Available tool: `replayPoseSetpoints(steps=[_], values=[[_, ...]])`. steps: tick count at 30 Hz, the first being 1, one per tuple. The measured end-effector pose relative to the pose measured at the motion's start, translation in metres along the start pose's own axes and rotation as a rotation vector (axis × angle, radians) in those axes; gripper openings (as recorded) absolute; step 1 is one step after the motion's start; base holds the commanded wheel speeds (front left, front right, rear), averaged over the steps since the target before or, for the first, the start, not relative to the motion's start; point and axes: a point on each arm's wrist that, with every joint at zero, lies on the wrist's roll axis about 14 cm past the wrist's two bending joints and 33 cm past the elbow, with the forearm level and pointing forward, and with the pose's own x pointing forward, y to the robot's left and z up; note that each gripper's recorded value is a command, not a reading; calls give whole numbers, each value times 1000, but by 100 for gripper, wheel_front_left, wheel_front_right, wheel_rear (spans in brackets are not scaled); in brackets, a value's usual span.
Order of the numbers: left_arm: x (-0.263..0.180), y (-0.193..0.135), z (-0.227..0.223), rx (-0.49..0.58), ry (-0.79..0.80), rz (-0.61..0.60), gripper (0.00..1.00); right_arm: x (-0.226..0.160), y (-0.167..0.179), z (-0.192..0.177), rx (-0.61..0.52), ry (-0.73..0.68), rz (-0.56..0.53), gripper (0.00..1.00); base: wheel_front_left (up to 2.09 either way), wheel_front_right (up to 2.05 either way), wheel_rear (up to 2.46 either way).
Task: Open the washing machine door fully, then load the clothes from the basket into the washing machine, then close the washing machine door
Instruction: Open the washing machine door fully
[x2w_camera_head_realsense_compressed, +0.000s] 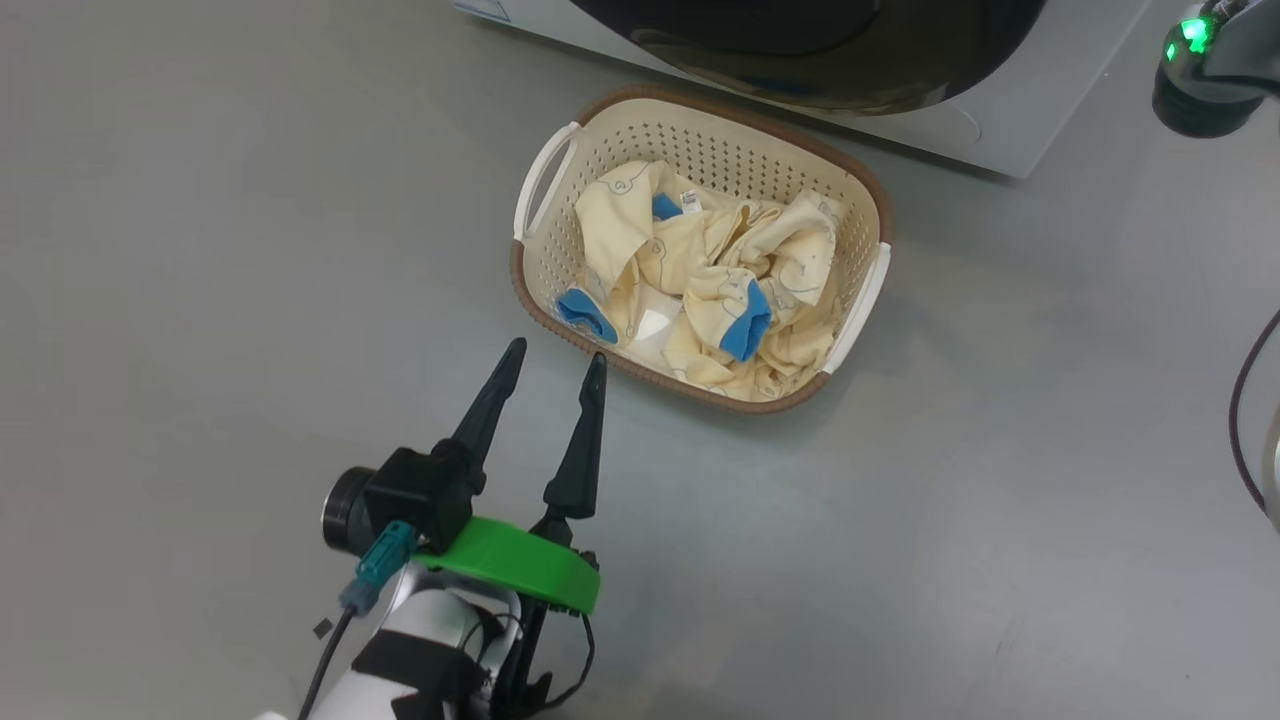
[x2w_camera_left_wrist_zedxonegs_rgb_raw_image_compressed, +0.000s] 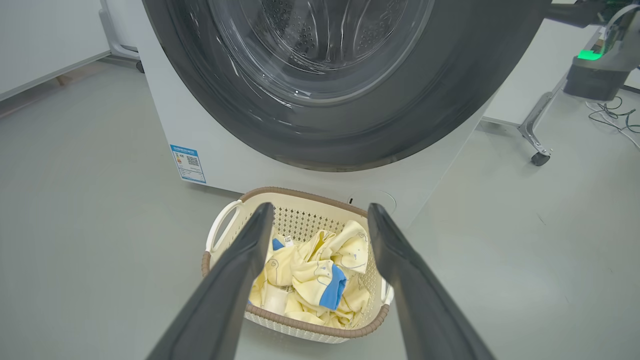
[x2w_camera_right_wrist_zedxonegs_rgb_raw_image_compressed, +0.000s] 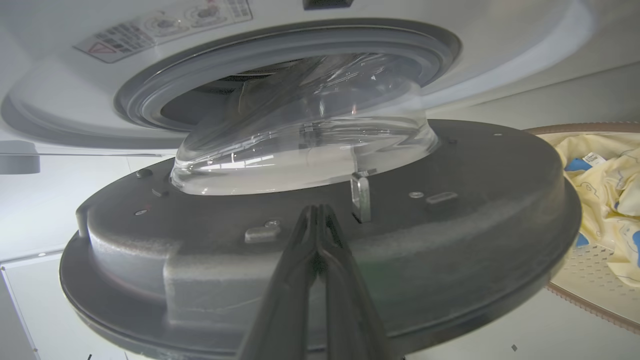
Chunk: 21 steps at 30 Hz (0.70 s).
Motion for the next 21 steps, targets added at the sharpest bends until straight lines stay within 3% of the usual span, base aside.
replayPoseSetpoints(steps=[21], values=[[-15,-6,9,1,-25,-15,100,-4,4,-54,-8,131,8,0,0,0,0]])
